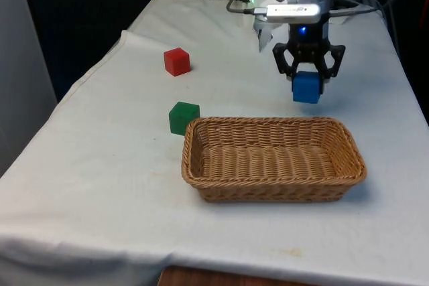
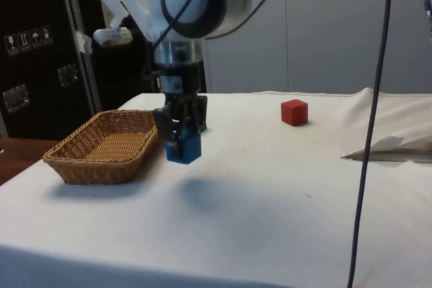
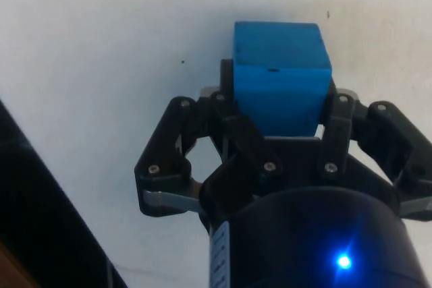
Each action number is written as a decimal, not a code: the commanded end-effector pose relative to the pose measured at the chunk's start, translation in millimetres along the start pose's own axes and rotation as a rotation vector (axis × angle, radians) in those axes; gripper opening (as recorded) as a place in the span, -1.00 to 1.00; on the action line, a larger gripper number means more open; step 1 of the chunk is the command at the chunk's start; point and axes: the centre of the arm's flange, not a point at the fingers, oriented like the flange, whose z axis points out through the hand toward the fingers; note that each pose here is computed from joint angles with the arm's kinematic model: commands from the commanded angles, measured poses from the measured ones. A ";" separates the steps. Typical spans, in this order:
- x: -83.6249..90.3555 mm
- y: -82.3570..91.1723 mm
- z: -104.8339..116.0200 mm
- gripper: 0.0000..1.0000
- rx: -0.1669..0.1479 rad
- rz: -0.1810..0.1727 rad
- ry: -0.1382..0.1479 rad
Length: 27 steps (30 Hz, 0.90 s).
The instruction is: Pick up exactly two blocks and place them into the basket.
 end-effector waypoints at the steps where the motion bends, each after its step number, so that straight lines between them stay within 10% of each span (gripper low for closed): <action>1: 2.4 -0.7 -3.0 -0.95 -0.012 0.003 -0.004; 11: 23.7 -17.0 -29.3 -0.95 0.013 -0.018 0.007; 27: 57.1 -28.5 -45.8 -0.95 -0.032 -0.033 0.006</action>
